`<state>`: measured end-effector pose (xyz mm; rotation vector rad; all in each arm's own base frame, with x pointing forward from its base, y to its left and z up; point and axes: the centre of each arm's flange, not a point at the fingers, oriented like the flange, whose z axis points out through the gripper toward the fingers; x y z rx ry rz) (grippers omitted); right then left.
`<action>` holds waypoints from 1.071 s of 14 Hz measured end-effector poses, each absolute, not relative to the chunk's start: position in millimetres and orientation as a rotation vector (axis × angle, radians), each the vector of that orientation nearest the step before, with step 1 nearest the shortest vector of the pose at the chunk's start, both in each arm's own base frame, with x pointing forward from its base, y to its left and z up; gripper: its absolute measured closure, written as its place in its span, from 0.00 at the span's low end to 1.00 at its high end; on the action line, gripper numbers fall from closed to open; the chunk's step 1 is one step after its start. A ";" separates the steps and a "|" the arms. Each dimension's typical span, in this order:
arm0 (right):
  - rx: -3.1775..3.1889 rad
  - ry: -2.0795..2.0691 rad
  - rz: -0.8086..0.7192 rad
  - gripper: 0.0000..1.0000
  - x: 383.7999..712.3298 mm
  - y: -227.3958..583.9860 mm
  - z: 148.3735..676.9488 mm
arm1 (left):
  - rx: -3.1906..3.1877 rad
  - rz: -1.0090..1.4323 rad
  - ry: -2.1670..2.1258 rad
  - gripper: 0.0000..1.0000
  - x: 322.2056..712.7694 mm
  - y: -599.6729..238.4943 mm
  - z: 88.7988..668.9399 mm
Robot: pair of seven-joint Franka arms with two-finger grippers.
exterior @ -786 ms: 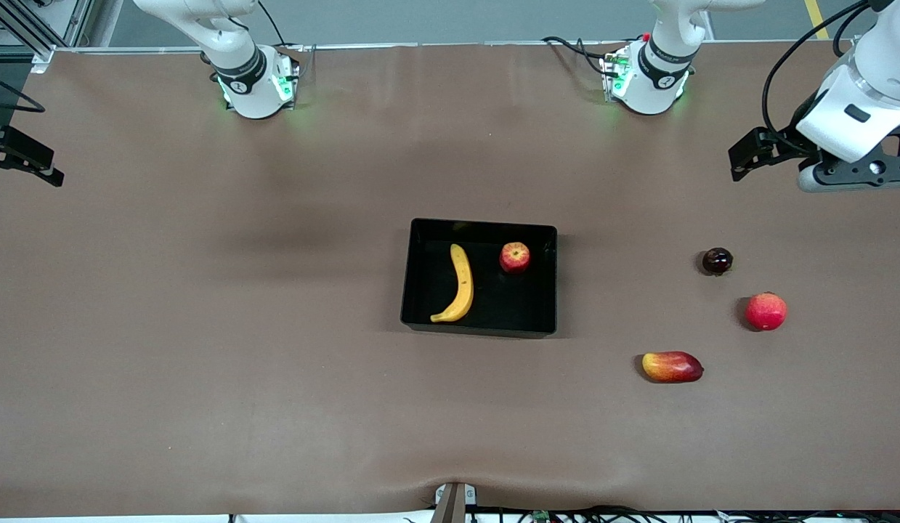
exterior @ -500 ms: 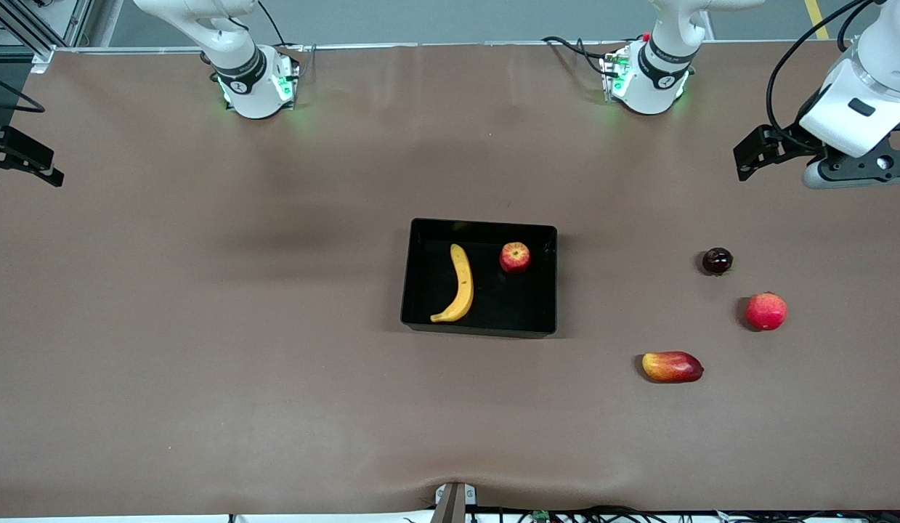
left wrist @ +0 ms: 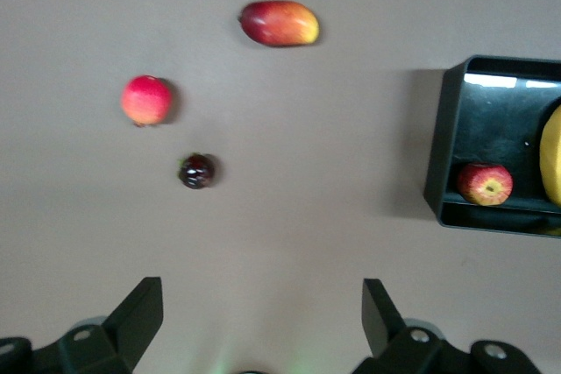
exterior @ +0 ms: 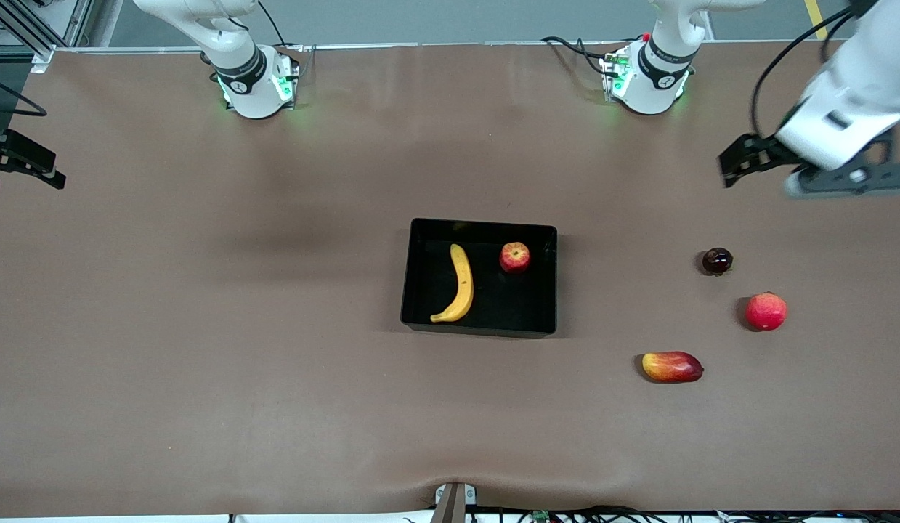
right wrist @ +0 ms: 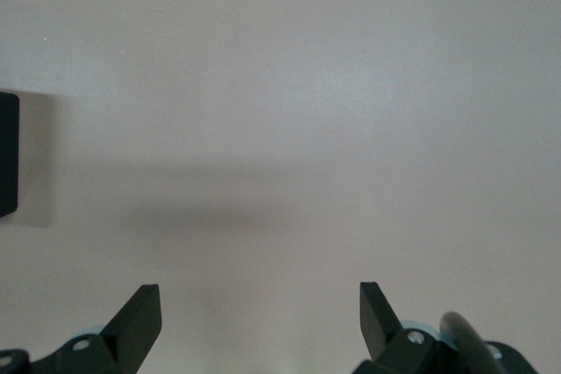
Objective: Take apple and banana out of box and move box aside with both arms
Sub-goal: 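Reach the left gripper down into the black tray toward the red apple, then close the left gripper on the red apple inside the tray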
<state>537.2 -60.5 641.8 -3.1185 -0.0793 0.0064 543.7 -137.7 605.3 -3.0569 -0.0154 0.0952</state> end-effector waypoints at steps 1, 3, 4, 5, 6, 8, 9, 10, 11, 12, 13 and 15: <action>-3.118 -0.078 0.008 0.00 537.6 -60.8 641.1 | -3.060 0.106 -0.033 0.00 550.1 -166.6 585.3; -3.118 -0.077 0.010 0.00 537.9 -61.2 640.6 | -3.088 0.081 -0.049 0.00 563.6 -226.4 542.1; -3.118 -0.077 0.010 0.00 538.0 -61.4 640.4 | -3.099 0.085 -0.057 0.00 568.2 -252.9 517.4; -3.118 -0.076 0.011 0.00 538.2 -61.6 640.1 | -3.105 0.095 -0.084 0.00 571.2 -276.6 492.0; -3.118 -0.076 0.011 0.00 538.5 -61.6 639.6 | -3.110 0.105 -0.136 0.00 572.9 -298.4 466.6; -3.119 -0.076 0.012 0.00 539.2 -61.7 638.7 | -3.111 0.119 -0.287 0.00 571.0 -335.6 417.5; -3.119 -0.075 0.014 0.00 539.5 -62.1 638.2 | -3.112 0.116 -0.359 0.00 566.5 -352.2 394.1; -3.118 -0.074 0.016 0.00 539.9 -62.3 637.4 | -3.112 0.110 -0.402 0.00 561.1 -364.0 374.3; -3.118 -0.074 0.020 0.00 540.6 -62.3 636.2 | -3.104 0.104 -0.421 0.00 556.0 -370.0 357.0; -3.118 -0.074 0.023 0.00 541.4 -62.4 634.8 | -3.094 0.098 -0.439 0.00 553.4 -371.0 344.9; -3.118 -0.073 0.028 0.00 542.1 -62.5 633.3 | -3.091 0.097 -0.467 0.00 552.3 -371.7 334.4; -3.118 -0.073 0.036 0.00 543.7 -62.8 630.6 | -3.093 0.097 -0.520 0.00 549.5 -379.8 310.5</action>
